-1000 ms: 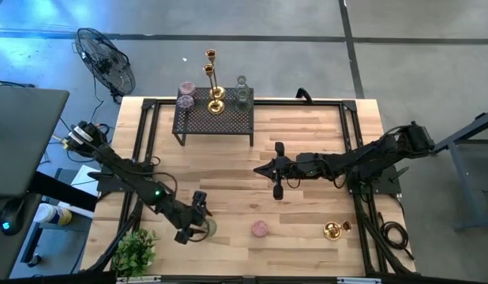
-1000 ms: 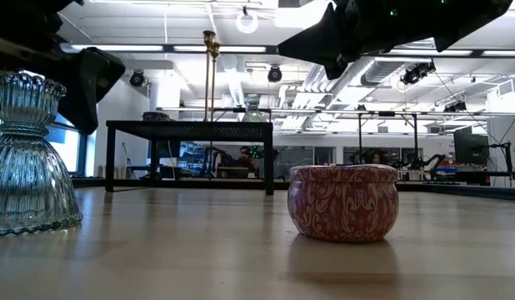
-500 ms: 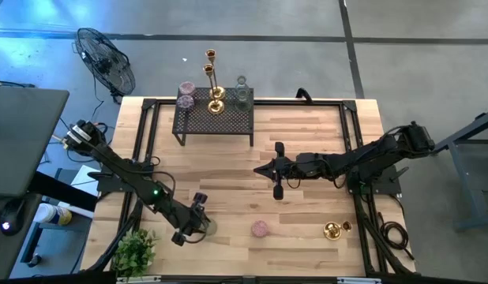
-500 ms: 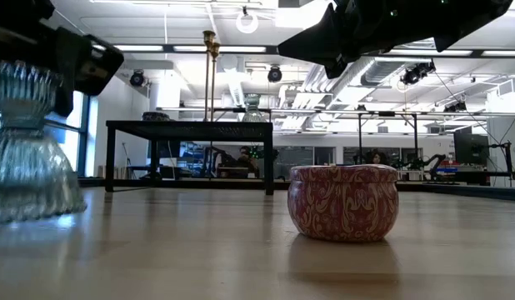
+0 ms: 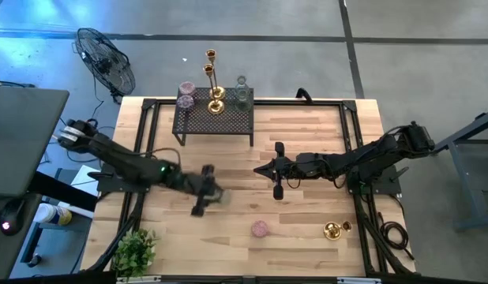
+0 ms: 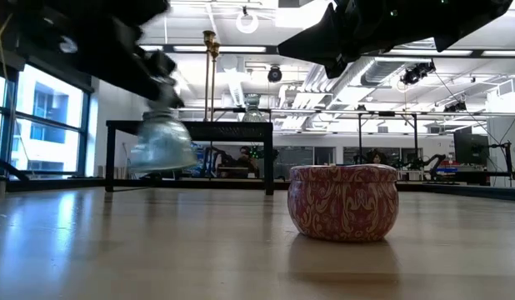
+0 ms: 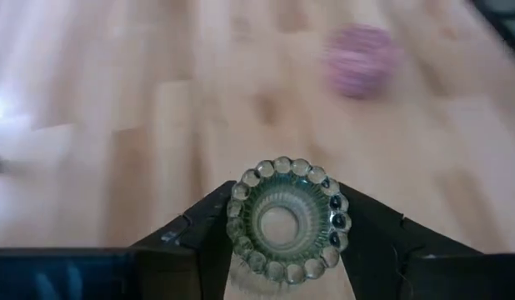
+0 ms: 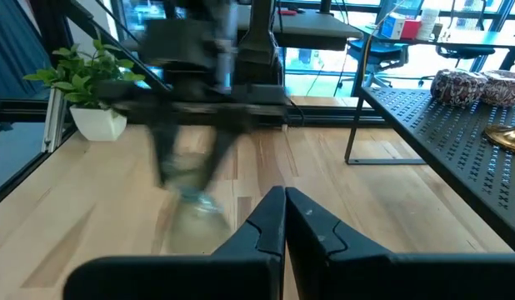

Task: Pick & Place candle stick holders
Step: Put the green glass candle holder on the shelf aligned with the other green glass candle holders

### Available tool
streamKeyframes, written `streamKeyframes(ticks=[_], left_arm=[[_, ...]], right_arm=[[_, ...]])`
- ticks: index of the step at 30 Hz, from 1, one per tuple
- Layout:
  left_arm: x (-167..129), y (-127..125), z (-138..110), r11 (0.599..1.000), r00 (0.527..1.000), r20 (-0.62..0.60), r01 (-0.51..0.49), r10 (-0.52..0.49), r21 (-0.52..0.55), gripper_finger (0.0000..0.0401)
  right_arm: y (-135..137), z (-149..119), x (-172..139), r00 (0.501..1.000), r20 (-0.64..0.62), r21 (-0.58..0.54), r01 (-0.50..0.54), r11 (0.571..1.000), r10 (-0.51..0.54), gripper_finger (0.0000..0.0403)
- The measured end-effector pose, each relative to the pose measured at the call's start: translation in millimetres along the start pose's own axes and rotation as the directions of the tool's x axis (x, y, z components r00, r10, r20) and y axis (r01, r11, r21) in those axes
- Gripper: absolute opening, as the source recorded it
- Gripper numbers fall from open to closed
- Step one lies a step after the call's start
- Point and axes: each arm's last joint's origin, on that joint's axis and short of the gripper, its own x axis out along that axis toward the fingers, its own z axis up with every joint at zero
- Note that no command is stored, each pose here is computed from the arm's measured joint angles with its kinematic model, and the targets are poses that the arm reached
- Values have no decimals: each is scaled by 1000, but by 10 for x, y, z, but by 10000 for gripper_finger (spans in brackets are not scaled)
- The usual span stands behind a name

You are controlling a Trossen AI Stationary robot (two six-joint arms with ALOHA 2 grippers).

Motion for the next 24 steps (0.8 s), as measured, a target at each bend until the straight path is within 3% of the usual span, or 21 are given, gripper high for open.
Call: streamKeyframes(ticks=[9,16,24], left_arm=[[164,688,-1,981,993,28,-112,118,-158,165],[365,910,-118,966,987,-3,-160,163,-202,173],[446,1114,-128,953,975,54,-196,214,-230,170]], right_arm=[[-1,-2,0,1000,-1,-1,0,1000,0,0],[-1,-4,0,1000,-3,-6,0,1000,0,0],[-1,-4,0,1000,-3,-9,0,1000,0,0]])
